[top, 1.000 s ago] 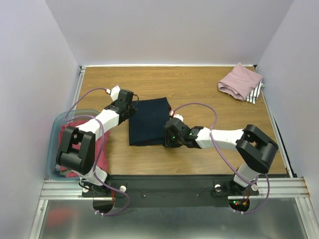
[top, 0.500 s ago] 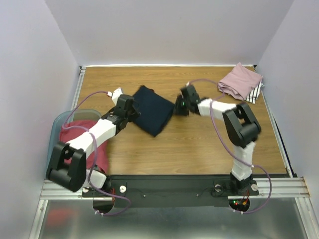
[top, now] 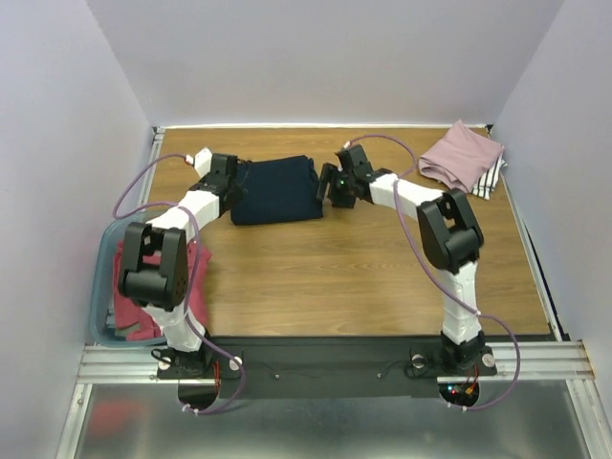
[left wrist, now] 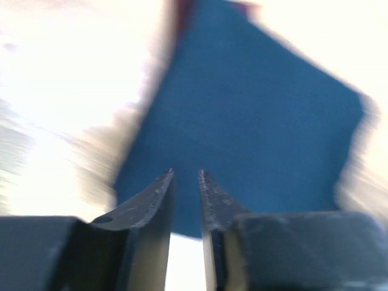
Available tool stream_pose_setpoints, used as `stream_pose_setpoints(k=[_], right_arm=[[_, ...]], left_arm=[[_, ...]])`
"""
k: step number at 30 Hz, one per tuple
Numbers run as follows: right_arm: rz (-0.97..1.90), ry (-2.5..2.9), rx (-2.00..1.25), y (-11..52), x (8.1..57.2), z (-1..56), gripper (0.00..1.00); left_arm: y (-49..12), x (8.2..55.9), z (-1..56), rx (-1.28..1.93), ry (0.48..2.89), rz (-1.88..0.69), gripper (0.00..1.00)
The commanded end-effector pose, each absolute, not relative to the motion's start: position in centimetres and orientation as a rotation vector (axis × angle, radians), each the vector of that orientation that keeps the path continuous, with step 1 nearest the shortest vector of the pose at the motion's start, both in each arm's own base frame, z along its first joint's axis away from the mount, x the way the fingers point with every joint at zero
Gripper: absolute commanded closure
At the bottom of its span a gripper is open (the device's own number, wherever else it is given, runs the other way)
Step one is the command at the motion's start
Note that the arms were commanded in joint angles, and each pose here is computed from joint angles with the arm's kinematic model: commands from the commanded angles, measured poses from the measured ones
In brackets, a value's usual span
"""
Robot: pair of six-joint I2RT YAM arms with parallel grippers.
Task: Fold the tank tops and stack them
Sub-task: Neatly place the folded tank top to the corner
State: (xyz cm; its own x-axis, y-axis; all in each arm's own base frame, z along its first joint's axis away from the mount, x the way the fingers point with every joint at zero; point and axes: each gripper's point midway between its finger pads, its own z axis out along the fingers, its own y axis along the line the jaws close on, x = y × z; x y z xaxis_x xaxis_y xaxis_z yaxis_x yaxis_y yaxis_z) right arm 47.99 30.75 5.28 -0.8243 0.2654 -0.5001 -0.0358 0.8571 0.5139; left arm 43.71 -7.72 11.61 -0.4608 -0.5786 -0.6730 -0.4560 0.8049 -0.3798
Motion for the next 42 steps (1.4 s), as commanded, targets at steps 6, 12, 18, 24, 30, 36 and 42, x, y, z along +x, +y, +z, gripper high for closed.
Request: stream_pose_setpoints(k=[6, 12, 18, 24, 30, 36, 42], right_arm=[[0.745, 2.391, 0.341, 27.2, 41.8, 8.2, 0.25], [0.782, 2.390, 0.419, 26.3, 38.8, 5.8, 0.21], [0.733, 2.294, 0.457, 24.6, 39.2, 7.5, 0.13], [0.648, 2.259, 0.512, 22.6, 42.0, 7.0, 0.12], [0.597, 2.294, 0.551, 21.1, 44.8, 4.0, 0.24], [0.694, 2.350, 0.503, 23.7, 45.4, 2.6, 0.30], [0.683, 2.374, 0.517, 24.3, 42.8, 1.4, 0.28]], left_arm=[[-6.9, 44.6, 5.8, -0.855, 2.249, -0.057, 0.82], [-12.8, 41.1, 3.9, -0.798, 2.309, -0.154, 0.88], [-20.6, 36.3, 3.5, -0.701, 2.346, -0.359, 0.89], [-24.1, 33.7, 5.1, -0.622, 2.334, -0.497, 0.89], [-26.6, 32.7, 6.5, -0.531, 2.339, -0.563, 0.89], [-28.0, 32.3, 9.2, -0.458, 2.308, -0.626, 0.89], [-28.0, 32.9, 12.3, -0.381, 2.263, -0.635, 0.89]])
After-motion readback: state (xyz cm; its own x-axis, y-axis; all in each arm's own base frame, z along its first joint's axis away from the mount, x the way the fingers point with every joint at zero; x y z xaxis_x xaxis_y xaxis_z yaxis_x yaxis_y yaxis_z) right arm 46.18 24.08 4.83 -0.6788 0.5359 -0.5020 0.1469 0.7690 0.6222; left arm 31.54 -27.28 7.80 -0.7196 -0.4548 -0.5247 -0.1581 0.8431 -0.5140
